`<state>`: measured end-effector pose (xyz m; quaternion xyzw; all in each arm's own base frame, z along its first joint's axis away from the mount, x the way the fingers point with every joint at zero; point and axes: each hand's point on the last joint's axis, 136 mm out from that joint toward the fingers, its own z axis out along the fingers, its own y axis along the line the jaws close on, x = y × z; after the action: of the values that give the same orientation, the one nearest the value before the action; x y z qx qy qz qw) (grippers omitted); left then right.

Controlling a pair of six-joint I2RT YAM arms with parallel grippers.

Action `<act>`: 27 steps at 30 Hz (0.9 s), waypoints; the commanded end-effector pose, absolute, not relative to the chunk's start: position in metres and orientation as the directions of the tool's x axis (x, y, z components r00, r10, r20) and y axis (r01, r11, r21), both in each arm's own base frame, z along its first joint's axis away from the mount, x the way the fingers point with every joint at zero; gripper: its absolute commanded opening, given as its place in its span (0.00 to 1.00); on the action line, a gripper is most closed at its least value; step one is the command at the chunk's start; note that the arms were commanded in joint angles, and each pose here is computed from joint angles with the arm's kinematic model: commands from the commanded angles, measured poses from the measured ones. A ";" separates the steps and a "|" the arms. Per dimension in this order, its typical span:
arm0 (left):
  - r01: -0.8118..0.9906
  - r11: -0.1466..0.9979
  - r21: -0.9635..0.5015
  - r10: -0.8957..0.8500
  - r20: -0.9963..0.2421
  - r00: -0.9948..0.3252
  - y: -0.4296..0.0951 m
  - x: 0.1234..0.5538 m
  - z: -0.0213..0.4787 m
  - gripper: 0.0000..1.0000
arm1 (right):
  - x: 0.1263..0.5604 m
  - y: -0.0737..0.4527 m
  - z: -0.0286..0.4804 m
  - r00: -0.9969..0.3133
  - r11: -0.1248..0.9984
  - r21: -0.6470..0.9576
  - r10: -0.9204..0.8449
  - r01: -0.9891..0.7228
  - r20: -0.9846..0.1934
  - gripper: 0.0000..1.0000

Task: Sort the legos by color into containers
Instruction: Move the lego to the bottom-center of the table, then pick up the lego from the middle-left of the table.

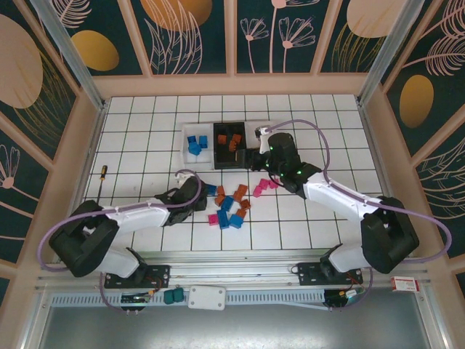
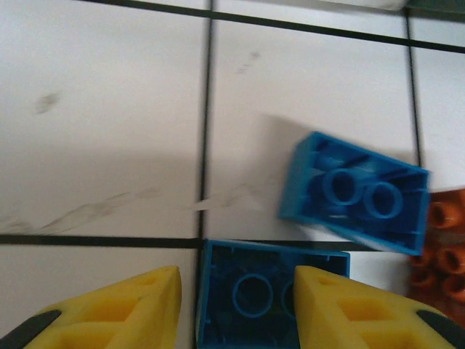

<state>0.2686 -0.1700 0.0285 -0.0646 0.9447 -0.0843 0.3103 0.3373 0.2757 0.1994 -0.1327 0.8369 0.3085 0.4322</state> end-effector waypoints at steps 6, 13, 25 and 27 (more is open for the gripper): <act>-0.073 0.970 -0.233 -0.197 -0.568 -0.799 -0.161 0.256 0.048 0.61 | 0.338 0.274 0.209 -0.564 0.769 0.411 0.081 -0.489 -0.822 0.63; -0.018 0.983 -0.184 -0.123 -0.577 -0.807 -0.174 0.257 0.049 0.93 | 0.336 0.273 0.209 -0.565 0.766 0.419 0.088 -0.488 -0.820 0.63; -0.049 0.994 -0.098 -0.096 -0.568 -0.817 -0.168 0.262 0.005 0.72 | 0.334 0.270 0.216 -0.557 0.764 0.421 0.099 -0.488 -0.825 0.63; -0.042 0.994 -0.097 -0.090 -0.576 -0.813 -0.171 0.266 0.004 0.68 | 0.333 0.271 0.215 -0.560 0.761 0.425 0.099 -0.490 -0.823 0.63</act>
<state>0.2587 -0.1593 0.0113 -0.0371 0.9539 -0.0197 0.2973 0.3330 0.2726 0.1995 -0.1261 0.8345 0.3145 0.4346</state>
